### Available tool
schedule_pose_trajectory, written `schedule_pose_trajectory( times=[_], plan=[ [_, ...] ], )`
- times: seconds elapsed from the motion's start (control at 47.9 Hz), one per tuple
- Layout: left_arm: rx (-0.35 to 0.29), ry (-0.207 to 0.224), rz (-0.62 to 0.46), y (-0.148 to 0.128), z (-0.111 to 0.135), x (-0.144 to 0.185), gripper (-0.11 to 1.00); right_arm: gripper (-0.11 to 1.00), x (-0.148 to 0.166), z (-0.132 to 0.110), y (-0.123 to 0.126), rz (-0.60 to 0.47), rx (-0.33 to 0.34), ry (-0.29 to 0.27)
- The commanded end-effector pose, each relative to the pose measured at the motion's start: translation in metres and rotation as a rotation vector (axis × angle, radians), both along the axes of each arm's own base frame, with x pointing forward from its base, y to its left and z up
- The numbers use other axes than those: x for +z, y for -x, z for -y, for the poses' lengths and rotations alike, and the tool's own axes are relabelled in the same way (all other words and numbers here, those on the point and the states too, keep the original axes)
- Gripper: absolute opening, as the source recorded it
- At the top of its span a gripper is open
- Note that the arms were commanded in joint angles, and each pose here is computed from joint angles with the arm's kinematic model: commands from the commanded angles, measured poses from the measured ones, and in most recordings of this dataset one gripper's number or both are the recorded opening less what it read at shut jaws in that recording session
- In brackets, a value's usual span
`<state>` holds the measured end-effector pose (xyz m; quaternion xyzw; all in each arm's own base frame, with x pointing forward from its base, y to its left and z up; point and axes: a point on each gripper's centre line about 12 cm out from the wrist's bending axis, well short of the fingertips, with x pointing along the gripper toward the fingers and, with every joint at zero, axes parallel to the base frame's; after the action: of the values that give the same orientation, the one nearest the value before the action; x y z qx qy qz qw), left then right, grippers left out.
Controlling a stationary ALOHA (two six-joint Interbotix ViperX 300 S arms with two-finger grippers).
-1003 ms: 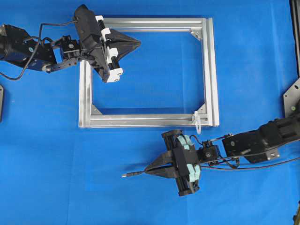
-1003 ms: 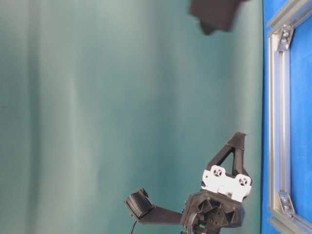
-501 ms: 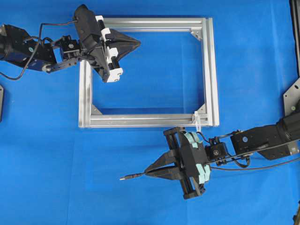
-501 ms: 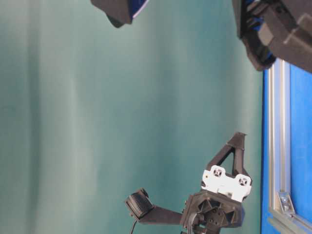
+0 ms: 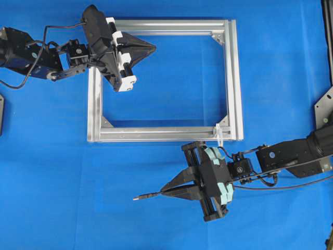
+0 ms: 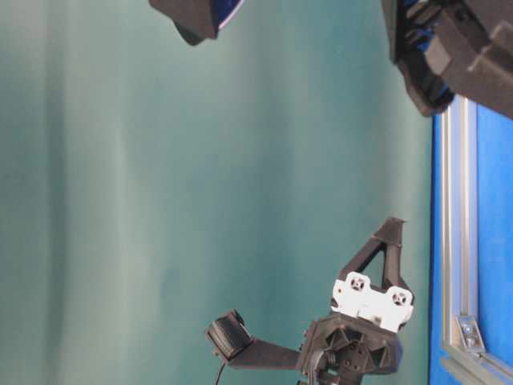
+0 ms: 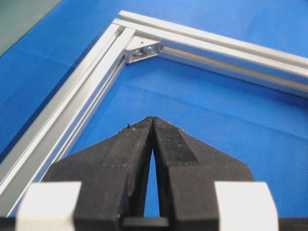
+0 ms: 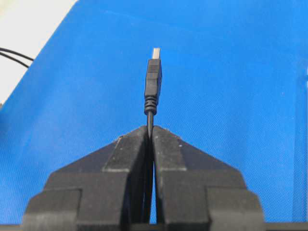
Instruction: Insert the wire through the string loop located on the right side.
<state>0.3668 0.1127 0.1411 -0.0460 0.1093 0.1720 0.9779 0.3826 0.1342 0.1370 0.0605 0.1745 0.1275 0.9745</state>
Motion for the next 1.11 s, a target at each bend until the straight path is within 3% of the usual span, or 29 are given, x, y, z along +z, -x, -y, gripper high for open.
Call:
schedule_pose_trajectory(
  times=[0.0, 0.794, 1.086],
  plan=[
    [-0.003, -0.012, 0.038, -0.001, 0.000, 0.014, 0.00, -0.04, 0.017, -0.001, -0.002, 0.043, 0.001, -0.016],
    [-0.003, -0.010, 0.039, -0.001, 0.000, 0.014, 0.00, -0.04, 0.015, -0.001, -0.001, 0.037, 0.001, -0.013],
    [-0.003, -0.012, 0.038, 0.005, 0.002, 0.015, 0.00, -0.04, 0.007, 0.009, 0.026, -0.013, -0.033, -0.031]
  ],
)
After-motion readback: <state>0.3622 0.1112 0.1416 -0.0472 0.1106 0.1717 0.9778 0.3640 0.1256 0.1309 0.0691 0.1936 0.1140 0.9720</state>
